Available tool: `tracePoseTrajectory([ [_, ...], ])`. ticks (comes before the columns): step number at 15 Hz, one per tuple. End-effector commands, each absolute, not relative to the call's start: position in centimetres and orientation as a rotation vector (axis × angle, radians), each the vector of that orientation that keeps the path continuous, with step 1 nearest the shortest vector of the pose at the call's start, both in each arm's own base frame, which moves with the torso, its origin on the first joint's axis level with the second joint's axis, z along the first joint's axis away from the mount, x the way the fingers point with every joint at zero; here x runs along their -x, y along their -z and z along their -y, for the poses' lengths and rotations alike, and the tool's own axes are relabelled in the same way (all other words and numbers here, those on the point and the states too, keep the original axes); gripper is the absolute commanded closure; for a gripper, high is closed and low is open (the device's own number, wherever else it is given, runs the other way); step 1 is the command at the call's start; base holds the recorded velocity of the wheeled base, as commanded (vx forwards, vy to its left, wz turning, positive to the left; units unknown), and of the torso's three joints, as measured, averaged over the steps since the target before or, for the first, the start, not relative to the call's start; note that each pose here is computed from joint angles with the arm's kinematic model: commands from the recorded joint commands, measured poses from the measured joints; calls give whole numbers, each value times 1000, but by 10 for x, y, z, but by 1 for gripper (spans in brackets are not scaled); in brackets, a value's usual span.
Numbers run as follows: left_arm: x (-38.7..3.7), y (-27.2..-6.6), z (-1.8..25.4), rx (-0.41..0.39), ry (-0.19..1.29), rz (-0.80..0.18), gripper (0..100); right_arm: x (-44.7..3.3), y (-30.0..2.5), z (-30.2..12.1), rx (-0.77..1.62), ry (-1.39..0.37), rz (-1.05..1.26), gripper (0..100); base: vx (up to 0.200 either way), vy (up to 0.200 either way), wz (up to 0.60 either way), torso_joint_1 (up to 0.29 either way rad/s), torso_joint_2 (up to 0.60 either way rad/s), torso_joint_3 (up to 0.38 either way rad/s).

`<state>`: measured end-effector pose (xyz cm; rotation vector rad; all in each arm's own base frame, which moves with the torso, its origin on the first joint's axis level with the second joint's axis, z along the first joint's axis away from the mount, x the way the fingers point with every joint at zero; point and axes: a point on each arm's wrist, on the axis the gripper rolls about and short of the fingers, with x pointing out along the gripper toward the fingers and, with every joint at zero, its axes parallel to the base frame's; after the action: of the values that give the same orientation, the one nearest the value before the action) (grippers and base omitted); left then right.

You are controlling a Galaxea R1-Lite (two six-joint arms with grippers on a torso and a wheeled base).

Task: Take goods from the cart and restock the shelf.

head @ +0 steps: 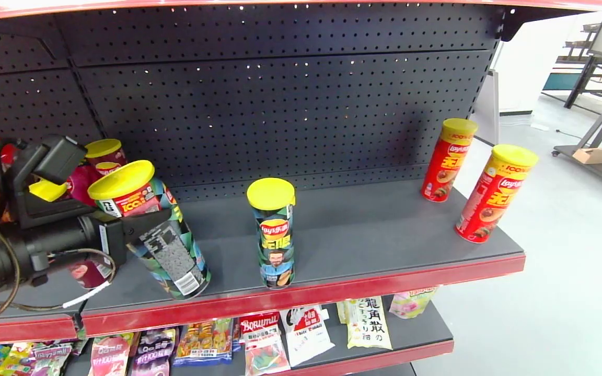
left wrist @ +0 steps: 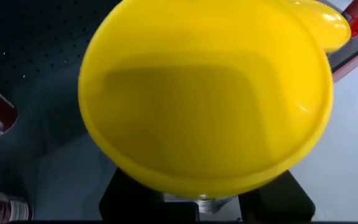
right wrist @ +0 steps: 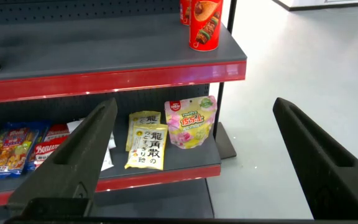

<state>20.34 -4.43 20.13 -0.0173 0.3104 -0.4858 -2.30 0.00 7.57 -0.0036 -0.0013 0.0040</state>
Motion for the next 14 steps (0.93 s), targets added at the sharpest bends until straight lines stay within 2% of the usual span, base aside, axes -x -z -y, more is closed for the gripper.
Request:
tracePoseTrajectory([
  [1, -228, -190, 50, 1, 482, -339, 100, 23, -76, 0, 5, -5, 0, 0, 0, 0, 0, 0, 0, 0],
  [3, -250, -182, 52, -33, 472, -355, 100, 23, -76, 0, 5, -5, 0, 0, 0, 0, 0, 0, 0, 0],
  [6, -279, -183, 58, -33, 472, -351, 100, 23, -76, 0, 3, -5, 0, 0, 0, 0, 0, 0, 0, 0],
  [10, -318, -161, 72, -38, 494, -346, 100, 23, -76, 0, 5, -5, 0, 0, 0, 0, 0, 0, 0, 0],
  [14, -353, -158, 96, -48, 540, -286, 100, 23, -76, 0, 5, -5, 0, 0, 0, 0, 0, 0, 0, 0],
])
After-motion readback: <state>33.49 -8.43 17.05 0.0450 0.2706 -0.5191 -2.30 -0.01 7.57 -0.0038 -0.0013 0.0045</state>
